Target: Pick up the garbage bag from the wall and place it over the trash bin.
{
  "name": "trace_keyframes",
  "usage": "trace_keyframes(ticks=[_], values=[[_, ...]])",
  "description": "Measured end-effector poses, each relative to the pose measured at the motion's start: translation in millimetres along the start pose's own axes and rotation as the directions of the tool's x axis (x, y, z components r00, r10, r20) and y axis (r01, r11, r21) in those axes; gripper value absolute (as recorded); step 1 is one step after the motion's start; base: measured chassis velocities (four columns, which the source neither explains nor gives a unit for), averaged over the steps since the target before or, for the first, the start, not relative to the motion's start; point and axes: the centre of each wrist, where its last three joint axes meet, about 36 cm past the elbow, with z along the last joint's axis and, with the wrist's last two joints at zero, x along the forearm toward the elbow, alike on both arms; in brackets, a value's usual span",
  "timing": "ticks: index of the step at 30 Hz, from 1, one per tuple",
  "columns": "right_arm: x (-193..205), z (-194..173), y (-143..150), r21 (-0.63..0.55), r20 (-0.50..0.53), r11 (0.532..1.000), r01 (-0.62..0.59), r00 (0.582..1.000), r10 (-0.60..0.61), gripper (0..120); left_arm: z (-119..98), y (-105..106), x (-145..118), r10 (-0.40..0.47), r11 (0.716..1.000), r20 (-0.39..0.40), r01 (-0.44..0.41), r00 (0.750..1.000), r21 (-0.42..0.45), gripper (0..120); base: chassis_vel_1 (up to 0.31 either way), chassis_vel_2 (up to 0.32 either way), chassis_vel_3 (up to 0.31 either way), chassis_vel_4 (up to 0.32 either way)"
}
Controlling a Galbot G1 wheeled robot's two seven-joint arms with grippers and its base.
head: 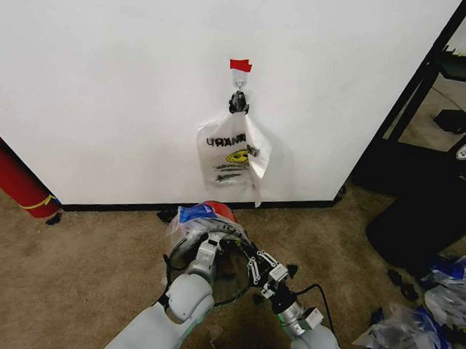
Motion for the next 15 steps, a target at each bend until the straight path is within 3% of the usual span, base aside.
trace_keyframes(ticks=[8, 15], values=[[1, -4, 0, -0.012, 0.024, 1.0, 0.027, 0.999, -0.026, 0, 5, 2, -7, 0.011, 1.0, -0.042, -0.011, 0.999, 0.009, 0, 0.0, 0.0, 0.0, 0.0], [-2, -1, -7, -0.003, 0.027, 1.0, 0.011, 1.0, -0.011, 0, 1, 1, 16, 0.055, 0.998, -0.023, -0.055, 0.998, 0.018, 0, 0.0, 0.0, 0.0, 0.0]])
